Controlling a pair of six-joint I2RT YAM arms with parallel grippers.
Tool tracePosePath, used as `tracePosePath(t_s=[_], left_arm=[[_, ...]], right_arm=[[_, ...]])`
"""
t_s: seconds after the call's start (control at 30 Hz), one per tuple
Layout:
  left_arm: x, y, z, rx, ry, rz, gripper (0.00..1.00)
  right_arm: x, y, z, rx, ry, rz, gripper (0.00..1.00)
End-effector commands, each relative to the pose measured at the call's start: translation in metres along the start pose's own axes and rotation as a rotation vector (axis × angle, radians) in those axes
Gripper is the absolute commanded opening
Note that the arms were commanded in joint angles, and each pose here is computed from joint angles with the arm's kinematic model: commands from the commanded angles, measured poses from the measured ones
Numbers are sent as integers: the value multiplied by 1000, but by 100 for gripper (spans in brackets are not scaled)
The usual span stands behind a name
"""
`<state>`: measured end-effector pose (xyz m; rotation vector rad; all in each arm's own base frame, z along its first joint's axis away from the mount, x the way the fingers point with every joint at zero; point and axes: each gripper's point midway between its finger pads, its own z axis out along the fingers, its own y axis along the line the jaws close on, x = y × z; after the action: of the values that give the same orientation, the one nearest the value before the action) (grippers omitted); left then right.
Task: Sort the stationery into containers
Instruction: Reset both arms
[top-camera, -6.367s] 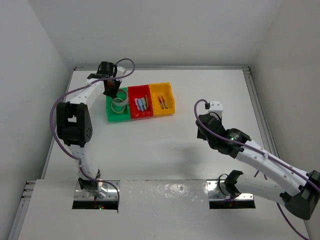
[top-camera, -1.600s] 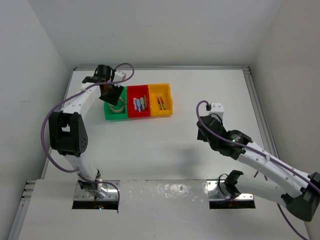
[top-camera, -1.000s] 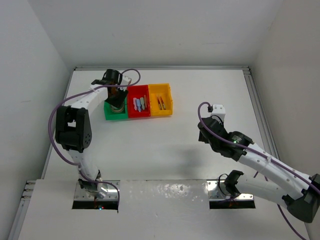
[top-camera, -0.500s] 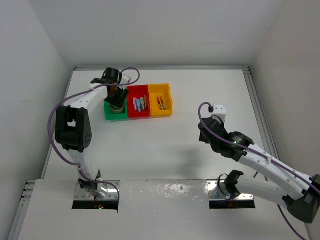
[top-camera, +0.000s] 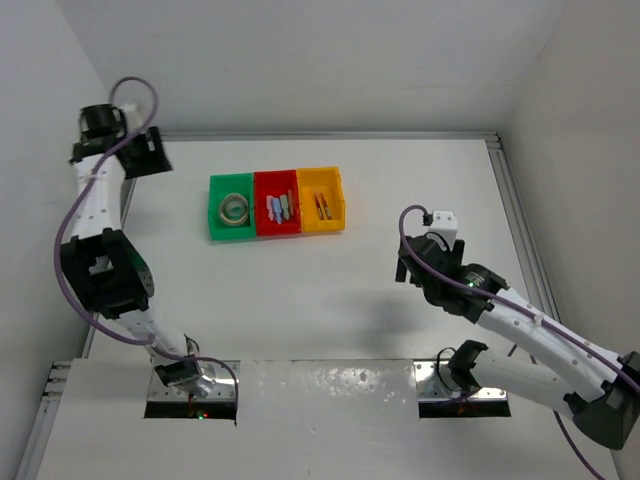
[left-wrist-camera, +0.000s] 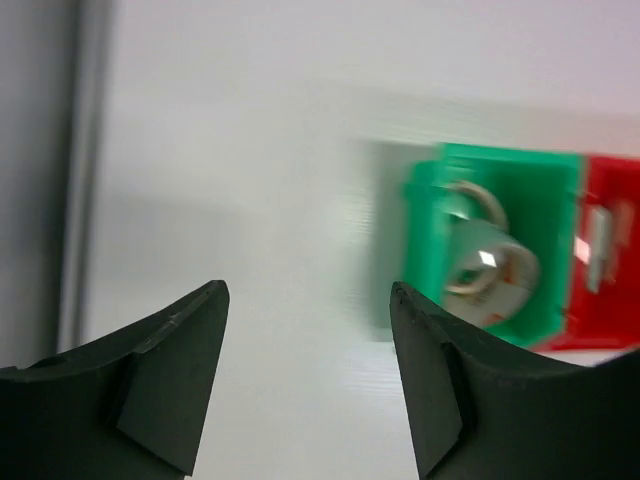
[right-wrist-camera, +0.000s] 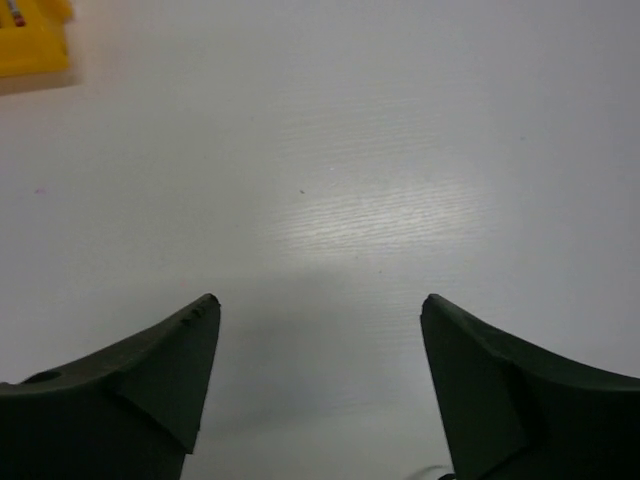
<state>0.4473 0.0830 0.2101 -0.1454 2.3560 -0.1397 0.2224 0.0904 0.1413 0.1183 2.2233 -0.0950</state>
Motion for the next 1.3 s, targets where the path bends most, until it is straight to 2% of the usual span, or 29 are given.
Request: tracePosePath(t_s=[0.0,0.03,0.07,0.17,0.3,0.33,0.4,0.53,0.7,0.93,1.27], left_arm=[[28,53,-12,-81,62,-198,63],[38,63,-12,-88,89,-202,65],[61,88,-12,-110,150,-261,67],[93,96,-10,-96,220,-310,73],[111,105,-17,-121,213,-320,76],[114,104,-19,-126,207,-315,76],[111,106,-23,-144,187,-302,77],[109,112,-31,-178,173,-282,77],[121,118,-34,-198,187,-272,77],[127,115,-31,-179,189,-285,77],[123,113,-33,-173,175,-277,78]], right_arm=[[-13,-13,0,68,-27,-22,83],[-13,-15,1,76,-21,-49,88],[-12,-17,4,105,-2,-78,99],[-20,-17,6,134,4,-85,99],[-27,1,21,60,95,-112,99],[-38,6,22,40,102,-89,99],[-32,8,33,36,206,-55,99],[-39,-1,48,38,271,88,99],[-45,-25,55,86,252,180,99],[-49,-36,56,105,157,259,99],[-48,-45,57,157,148,264,99]])
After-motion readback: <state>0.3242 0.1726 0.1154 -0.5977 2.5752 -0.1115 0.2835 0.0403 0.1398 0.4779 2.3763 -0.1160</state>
